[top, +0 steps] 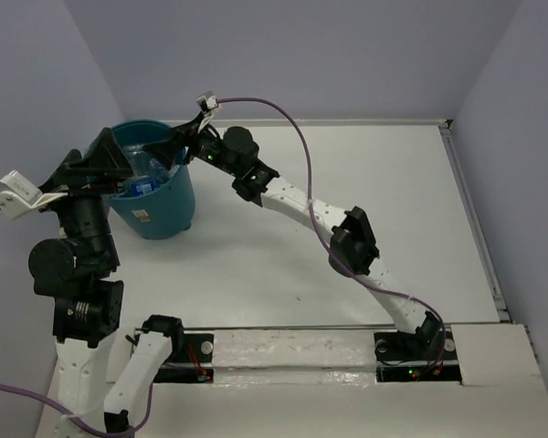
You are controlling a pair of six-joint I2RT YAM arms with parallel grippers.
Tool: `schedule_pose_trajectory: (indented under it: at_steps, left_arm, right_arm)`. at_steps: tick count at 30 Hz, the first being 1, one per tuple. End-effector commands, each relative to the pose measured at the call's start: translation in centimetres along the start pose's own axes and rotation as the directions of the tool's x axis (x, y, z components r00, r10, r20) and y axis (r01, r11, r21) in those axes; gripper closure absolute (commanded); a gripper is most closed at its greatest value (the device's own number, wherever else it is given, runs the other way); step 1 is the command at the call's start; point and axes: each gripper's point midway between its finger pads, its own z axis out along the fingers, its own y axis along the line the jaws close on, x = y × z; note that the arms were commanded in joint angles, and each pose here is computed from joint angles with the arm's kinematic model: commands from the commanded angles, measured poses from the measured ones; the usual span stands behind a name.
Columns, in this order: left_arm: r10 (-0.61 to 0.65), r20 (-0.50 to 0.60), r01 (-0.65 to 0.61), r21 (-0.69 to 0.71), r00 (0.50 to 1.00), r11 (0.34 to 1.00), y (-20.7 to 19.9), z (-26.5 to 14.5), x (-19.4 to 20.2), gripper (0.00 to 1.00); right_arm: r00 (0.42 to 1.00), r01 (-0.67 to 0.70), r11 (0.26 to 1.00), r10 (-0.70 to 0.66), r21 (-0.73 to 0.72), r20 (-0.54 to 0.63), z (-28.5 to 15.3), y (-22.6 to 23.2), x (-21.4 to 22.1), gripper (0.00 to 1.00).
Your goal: Put the plastic bottles in the bin
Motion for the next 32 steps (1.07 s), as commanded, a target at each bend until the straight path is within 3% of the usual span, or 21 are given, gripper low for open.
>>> schedule_pose_trajectory:
  at_steps: [1, 3, 4, 5, 6, 7, 8, 9, 12, 13, 14, 15, 17, 18, 21, 23, 27, 32]
  left_arm:
    - [-0.028, 0.082, 0.024, 0.047, 0.996, 0.999, -1.9, -0.2, -4.0, 0.01]
    - [-0.032, 0.07, 0.027, 0.075, 0.997, 0.997, -2.6, -0.3, -4.1, 0.01]
    - [-0.032, 0.061, 0.026, 0.093, 0.998, 0.995, -3.0, -0.3, -4.1, 0.01]
    - [-0.032, 0.056, 0.026, 0.107, 0.998, 0.994, -3.3, -0.4, -4.2, 0.01]
    - [-0.03, 0.042, 0.024, 0.13, 0.999, 0.991, -3.7, -0.6, -4.0, 0.01]
    - [-0.029, 0.034, 0.024, 0.144, 0.999, 0.989, -3.9, -0.8, -4.0, 0.01]
    - [-0.029, 0.019, 0.026, 0.171, 0.999, 0.985, -4.3, -1.2, -3.9, 0.01]
    - [-0.032, 0.018, 0.029, 0.171, 0.999, 0.985, -4.2, -1.4, -3.9, 0.01]
    - [-0.049, -0.033, 0.056, 0.255, 0.998, 0.965, -5.4, -2.6, -3.1, 0.01]
    - [-0.051, -0.052, 0.064, 0.278, 0.997, 0.959, -5.7, -3.0, -2.6, 0.01]
    - [-0.056, -0.075, 0.077, 0.314, 0.996, 0.946, -6.1, -3.6, -2.0, 0.01]
    - [-0.066, -0.092, 0.093, 0.326, 0.994, 0.941, -6.2, -3.9, -1.6, 0.01]
    - [-0.056, -0.137, 0.101, 0.344, 0.989, 0.934, -6.1, -4.5, -0.2, 0.01]
    - [-0.052, -0.146, 0.1, 0.339, 0.988, 0.936, -5.9, -4.6, 0.1, 0.01]
    - [0.014, -0.223, 0.07, 0.363, 0.975, 0.929, -5.3, -5.8, 2.8, 0.01]
    - [0.047, -0.269, 0.052, 0.347, 0.962, 0.936, -4.0, -6.5, 4.8, 0.01]
    - [0.089, -0.356, 0.06, 0.387, 0.93, 0.92, -3.2, -8.1, 8.4, 0.01]
    - [0.079, -0.366, 0.094, 0.432, 0.927, 0.897, -4.6, -8.2, 8.1, 0.01]
  right_arm:
    - [0.979, 0.142, 0.987, -0.129, -0.078, 0.157, -1.2, 7.1, -11.2, 0.0]
    - [0.971, 0.179, 0.981, -0.163, -0.081, 0.173, -2.3, 8.5, -13.3, 0.0]
    - [0.954, 0.225, 0.97, -0.2, -0.089, 0.225, -3.7, 11.0, -17.2, 0.0]
    - [0.963, 0.223, 0.973, -0.209, -0.066, 0.169, -4.5, 10.1, -15.4, 0.0]
    - [0.942, 0.276, 0.959, -0.255, -0.072, 0.217, -6.7, 12.8, -19.3, 0.0]
    - [0.953, 0.273, 0.961, -0.264, -0.048, 0.151, -6.7, 10.8, -16.2, 0.0]
    - [0.955, 0.274, 0.962, -0.271, -0.013, 0.12, -9.2, 11.0, -16.3, 0.0]
    - [0.938, 0.306, 0.952, -0.297, -0.025, 0.18, -10.6, 13.3, -19.9, 0.0]
    - [0.932, 0.331, 0.938, -0.342, 0.104, 0.122, -17.4, 12.4, -19.4, 0.0]
    - [0.935, 0.336, 0.918, -0.352, 0.209, 0.044, -19.9, 9.4, -16.6, 0.0]
    - [0.929, 0.329, 0.911, -0.359, 0.247, 0.086, -23.3, 11.0, -19.4, 0.0]
    - [0.934, 0.328, 0.88, -0.356, 0.343, 0.018, -26.2, 8.4, -16.9, 0.0]
    - [0.924, 0.315, 0.868, -0.373, 0.383, 0.085, -31.2, 10.2, -19.6, 0.0]
    - [0.932, 0.323, 0.856, -0.363, 0.403, 0.023, -31.7, 8.7, -17.2, 0.0]
    - [0.932, 0.27, 0.834, -0.352, 0.48, 0.087, -38.4, 9.5, -18.6, 0.0]
    - [0.942, 0.262, 0.813, -0.332, 0.52, 0.045, -40.7, 8.1, -16.3, 0.0]
    - [0.95, 0.214, 0.802, -0.303, 0.557, 0.072, -43.6, 7.4, -15.2, 0.0]
    - [0.947, 0.228, 0.81, -0.314, 0.54, 0.071, -43.6, 8.3, -16.1, 0.0]
